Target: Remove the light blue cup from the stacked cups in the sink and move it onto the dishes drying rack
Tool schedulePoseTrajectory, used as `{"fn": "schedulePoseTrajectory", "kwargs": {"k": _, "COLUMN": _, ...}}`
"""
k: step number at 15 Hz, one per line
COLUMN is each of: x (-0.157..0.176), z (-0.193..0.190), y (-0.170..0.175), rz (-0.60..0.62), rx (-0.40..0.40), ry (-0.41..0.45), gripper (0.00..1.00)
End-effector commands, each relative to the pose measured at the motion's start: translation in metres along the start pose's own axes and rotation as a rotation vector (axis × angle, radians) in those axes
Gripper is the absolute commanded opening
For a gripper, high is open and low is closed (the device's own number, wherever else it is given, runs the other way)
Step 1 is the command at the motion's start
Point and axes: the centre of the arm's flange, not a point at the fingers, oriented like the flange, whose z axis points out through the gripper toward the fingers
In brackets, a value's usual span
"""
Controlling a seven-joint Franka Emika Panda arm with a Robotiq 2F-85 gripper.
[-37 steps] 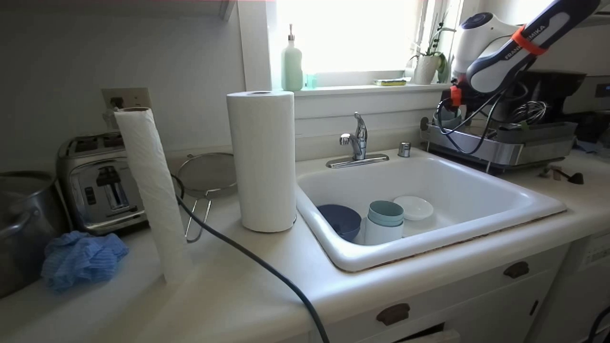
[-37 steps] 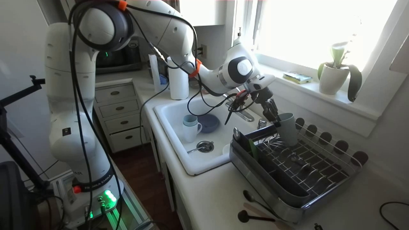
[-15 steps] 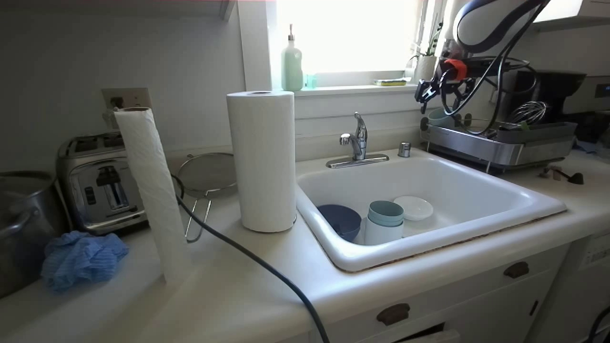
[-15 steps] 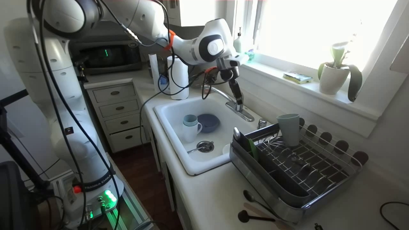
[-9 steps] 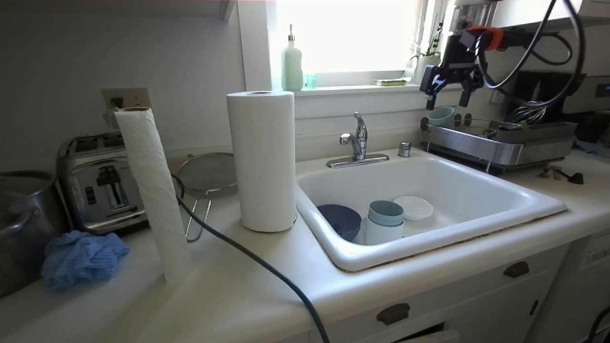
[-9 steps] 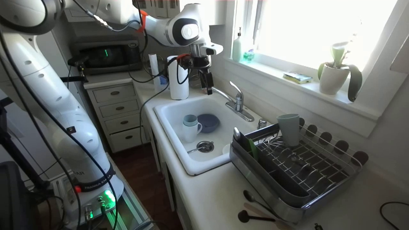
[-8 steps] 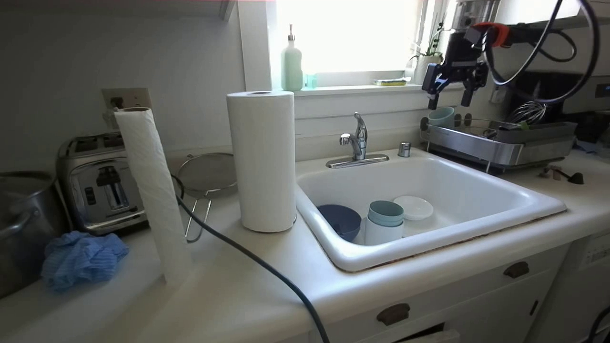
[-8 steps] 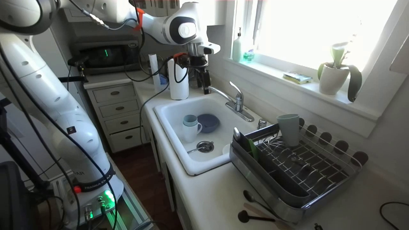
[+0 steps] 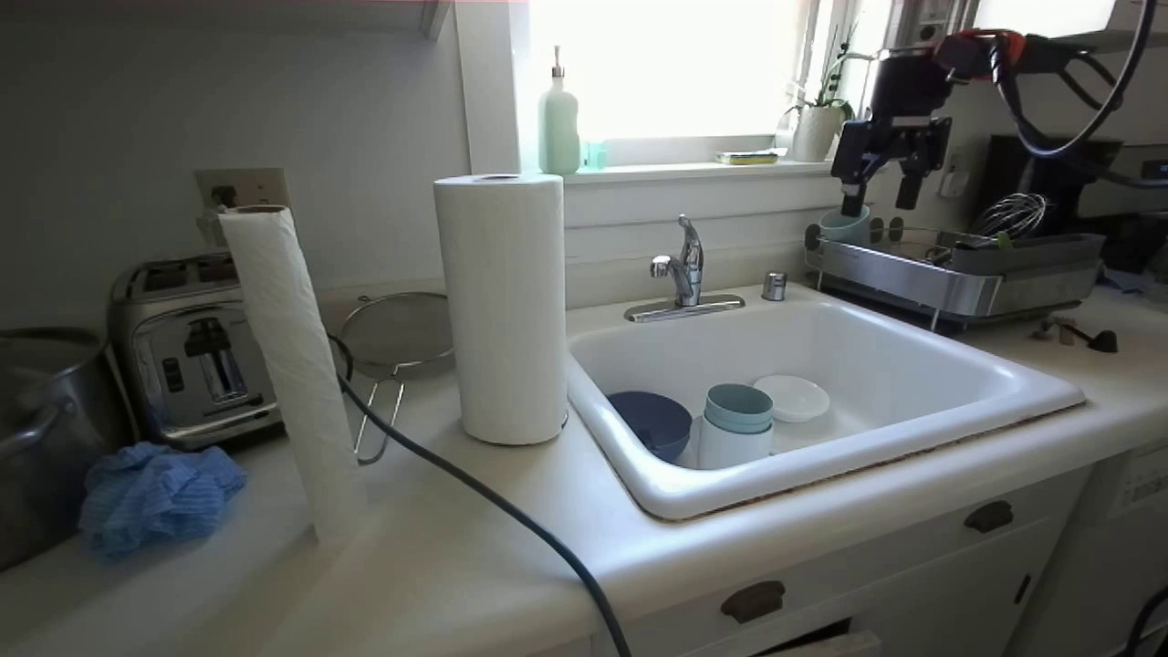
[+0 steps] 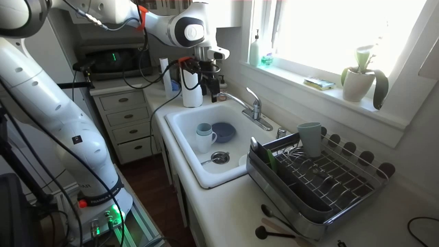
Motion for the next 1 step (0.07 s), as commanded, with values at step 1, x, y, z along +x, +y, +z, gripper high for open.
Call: {"fn": "schedulePoseTrajectory", "kwargs": {"k": 1, "x": 0.0000, "z": 0.0000, "y": 0.0000, "rz": -0.001, "rx": 0.000, "ry": 0.000, "gripper": 1.00}}
